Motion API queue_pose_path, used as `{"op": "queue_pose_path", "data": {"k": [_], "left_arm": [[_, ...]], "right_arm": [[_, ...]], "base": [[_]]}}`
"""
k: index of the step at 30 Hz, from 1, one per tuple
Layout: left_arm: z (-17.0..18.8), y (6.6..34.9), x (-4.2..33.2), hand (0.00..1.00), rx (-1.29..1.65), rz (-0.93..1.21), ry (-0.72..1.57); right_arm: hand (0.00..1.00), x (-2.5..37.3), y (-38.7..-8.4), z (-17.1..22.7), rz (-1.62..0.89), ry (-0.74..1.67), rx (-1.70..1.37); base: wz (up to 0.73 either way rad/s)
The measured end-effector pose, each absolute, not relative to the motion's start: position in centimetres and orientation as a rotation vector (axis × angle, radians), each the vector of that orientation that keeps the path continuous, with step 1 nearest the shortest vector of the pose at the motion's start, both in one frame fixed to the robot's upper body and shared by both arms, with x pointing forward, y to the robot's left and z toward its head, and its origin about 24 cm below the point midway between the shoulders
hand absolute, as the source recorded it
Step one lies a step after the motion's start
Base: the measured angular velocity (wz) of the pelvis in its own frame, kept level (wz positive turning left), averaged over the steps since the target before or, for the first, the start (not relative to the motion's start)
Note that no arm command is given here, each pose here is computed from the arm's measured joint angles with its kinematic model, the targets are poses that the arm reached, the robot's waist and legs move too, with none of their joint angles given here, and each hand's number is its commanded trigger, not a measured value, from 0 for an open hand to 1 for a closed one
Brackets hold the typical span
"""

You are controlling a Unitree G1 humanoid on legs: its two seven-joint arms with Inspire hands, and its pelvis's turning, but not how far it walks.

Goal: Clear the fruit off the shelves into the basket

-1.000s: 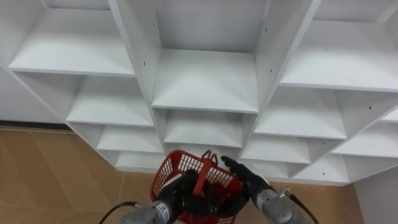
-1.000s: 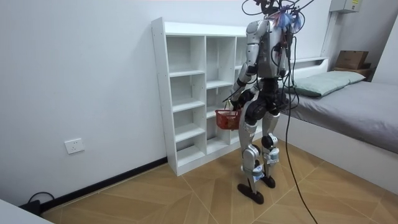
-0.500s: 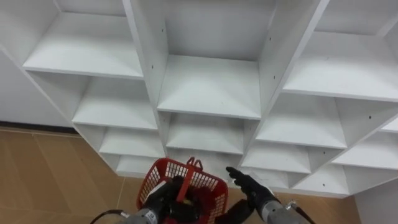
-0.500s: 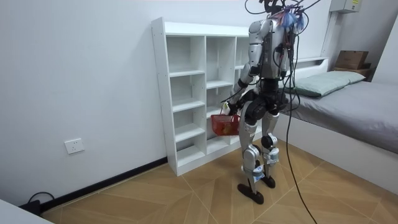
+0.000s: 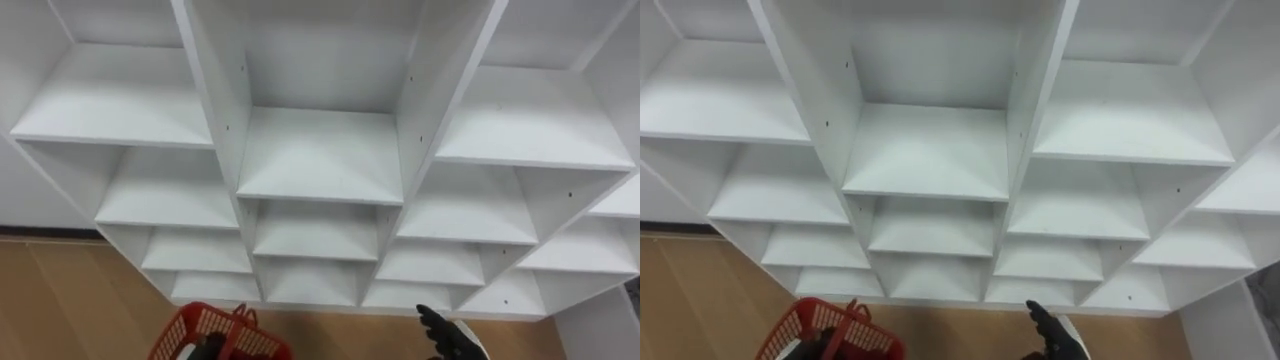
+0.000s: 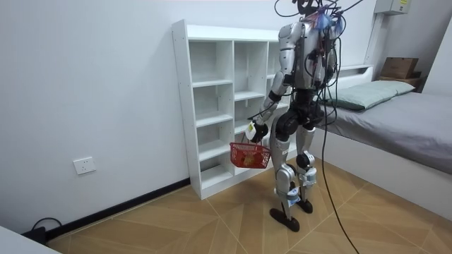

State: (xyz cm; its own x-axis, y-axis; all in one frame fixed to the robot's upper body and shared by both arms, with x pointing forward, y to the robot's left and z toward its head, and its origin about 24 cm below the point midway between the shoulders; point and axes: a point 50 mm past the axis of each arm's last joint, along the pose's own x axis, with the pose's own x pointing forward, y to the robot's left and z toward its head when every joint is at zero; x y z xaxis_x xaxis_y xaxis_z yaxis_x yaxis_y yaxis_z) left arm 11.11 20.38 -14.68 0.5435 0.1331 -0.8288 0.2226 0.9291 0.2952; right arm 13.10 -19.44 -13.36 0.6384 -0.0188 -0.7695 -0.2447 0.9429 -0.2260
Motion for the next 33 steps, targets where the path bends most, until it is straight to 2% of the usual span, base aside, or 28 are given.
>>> {"op": "queue_pose_path", "data": {"k": [13,27,33], "left_arm": [[-15.1,22.3,8.6,1.0,0.401,0.063,1.068],[-15.8,24.8,4.4,1.0,0.348,0.252,1.24],[-16.0,25.0,3.4,1.0,0.399,0.236,1.32]], "right_arm": [[0.0,7.8,-22.0,-14.9,-0.018,1.021,-0.307],[0.0,3.6,-24.1,-16.2,-0.264,1.225,-0.122],[0.0,0.6,-24.5,-16.7,-0.279,1.374,-0.132]], "base": [[-0.12],[-0.04],[0.0]]}}
